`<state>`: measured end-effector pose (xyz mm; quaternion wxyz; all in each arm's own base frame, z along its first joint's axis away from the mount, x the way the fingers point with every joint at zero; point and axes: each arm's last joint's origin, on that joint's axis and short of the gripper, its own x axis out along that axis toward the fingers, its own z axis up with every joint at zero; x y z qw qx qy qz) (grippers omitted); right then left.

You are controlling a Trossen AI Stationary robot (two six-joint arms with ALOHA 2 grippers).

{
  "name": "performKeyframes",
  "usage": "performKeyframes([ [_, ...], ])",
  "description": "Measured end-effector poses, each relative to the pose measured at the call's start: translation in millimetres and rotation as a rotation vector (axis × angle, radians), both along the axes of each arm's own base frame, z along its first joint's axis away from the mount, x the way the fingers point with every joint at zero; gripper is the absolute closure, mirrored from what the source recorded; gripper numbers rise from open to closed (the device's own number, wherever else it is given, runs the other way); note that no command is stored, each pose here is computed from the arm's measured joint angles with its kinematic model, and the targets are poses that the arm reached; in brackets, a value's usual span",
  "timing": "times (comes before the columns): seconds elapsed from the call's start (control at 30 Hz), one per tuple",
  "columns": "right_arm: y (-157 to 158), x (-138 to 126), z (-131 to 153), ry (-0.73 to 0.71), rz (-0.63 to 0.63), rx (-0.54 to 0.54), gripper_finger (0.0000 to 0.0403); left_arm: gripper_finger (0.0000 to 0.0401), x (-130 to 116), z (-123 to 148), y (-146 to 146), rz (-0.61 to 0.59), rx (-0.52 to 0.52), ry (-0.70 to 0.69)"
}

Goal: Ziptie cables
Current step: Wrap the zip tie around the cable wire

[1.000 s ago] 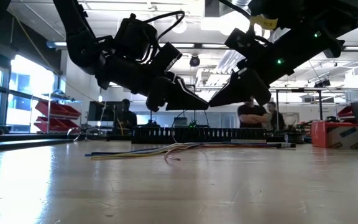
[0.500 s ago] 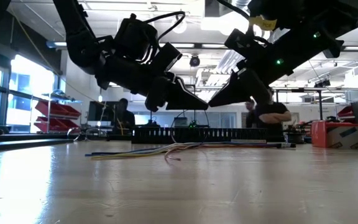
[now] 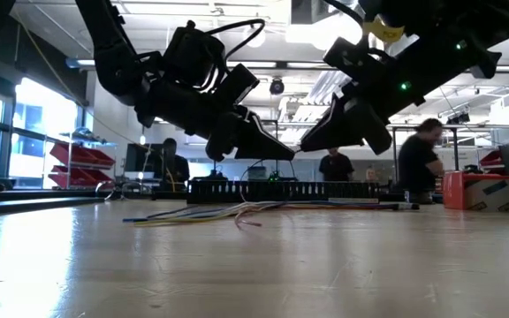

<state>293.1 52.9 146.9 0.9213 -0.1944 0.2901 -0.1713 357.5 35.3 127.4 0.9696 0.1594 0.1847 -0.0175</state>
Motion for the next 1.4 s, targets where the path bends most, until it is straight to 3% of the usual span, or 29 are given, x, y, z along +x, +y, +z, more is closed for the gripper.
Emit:
performKeyframes([
  [0.17, -2.9, 0.1, -1.3, 0.026, 0.001, 0.013, 0.0246, 0.04, 0.1, 0.2, 0.2, 0.003, 0.001, -0.003],
  [0.3, -14.3, 2.7, -1.6, 0.009, -0.021, 0.088, 0.0229, 0.04, 0.0, 0.2, 0.0, 0.0, 0.0, -0.003],
  [0.57, -28.8, 5.3, -2.4, 0.014, -0.003, 0.16, 0.0299, 0.04, 0.1, 0.2, -0.2, -0.002, 0.001, -0.003],
  [0.8, -28.7, 5.9, -1.9, 0.036, 0.045, 0.114, 0.0391, 0.04, -0.1, 0.0, -0.4, -0.006, -0.001, -0.002],
  [0.93, -28.5, 5.6, -1.8, 0.032, 0.025, 0.107, 0.0399, 0.04, -0.1, 0.2, 0.0, -0.006, 0.0, -0.004],
  [1.1, -24.2, 0.6, -2.0, 0.015, -0.072, 0.201, 0.0401, 0.04, -0.3, 0.5, 5.1, 0.006, -0.002, -0.005],
  [1.4, 14.3, -30.0, -2.0, 0.106, -0.159, 0.23, 0.0402, 0.0401, -2.9, -2.0, 12.5, -0.018, -0.044, 0.015],
])
